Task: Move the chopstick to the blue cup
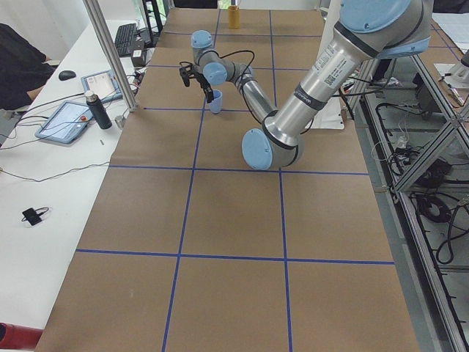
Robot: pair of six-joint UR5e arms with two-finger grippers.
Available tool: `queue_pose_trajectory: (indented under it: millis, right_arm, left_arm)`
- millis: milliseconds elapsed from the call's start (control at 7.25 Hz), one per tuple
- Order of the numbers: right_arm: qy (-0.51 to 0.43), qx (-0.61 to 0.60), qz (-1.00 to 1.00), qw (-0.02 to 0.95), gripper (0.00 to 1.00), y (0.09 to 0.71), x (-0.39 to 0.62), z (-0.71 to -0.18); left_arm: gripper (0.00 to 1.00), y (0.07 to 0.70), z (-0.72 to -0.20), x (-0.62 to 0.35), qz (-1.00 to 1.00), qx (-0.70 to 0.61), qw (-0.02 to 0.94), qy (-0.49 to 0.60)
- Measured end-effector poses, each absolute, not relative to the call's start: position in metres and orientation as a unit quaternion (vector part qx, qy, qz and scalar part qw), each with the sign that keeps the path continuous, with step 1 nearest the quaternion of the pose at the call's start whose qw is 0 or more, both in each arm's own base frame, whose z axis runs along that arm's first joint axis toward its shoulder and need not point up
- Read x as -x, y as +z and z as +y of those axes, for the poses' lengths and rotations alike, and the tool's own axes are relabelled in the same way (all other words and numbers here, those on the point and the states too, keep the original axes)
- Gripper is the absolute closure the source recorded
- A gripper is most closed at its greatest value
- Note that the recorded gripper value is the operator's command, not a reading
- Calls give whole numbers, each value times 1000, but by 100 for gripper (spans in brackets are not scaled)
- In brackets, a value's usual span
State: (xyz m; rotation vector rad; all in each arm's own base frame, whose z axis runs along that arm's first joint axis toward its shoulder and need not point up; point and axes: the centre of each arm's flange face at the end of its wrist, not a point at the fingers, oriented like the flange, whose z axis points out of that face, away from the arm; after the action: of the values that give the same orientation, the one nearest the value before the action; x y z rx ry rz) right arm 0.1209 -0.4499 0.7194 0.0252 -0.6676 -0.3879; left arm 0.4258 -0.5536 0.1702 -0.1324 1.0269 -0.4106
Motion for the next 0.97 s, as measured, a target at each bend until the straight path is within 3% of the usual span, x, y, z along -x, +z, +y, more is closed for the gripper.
queue_pose_trajectory:
  millis: [138,414,552,690,966]
  right_arm:
    - [-192,-3,-325,926,21,729,-119,-451]
    - [-196,6,-325,925,78,737,-116,-450]
    - [-197,8,-325,925,94,739,-116,-450]
    - [-197,9,-325,925,100,740,-116,-450]
    - [-202,10,-326,923,100,741,-115,-448]
  left_arm:
    - [3,170,-552,-423,489,62,848,-194]
    - [3,174,-550,-420,489,60,849,-193]
    - [3,180,-549,-419,486,61,850,-193]
    - [3,184,-547,-418,485,61,851,-193]
    - [3,185,-544,-415,487,59,850,-191]
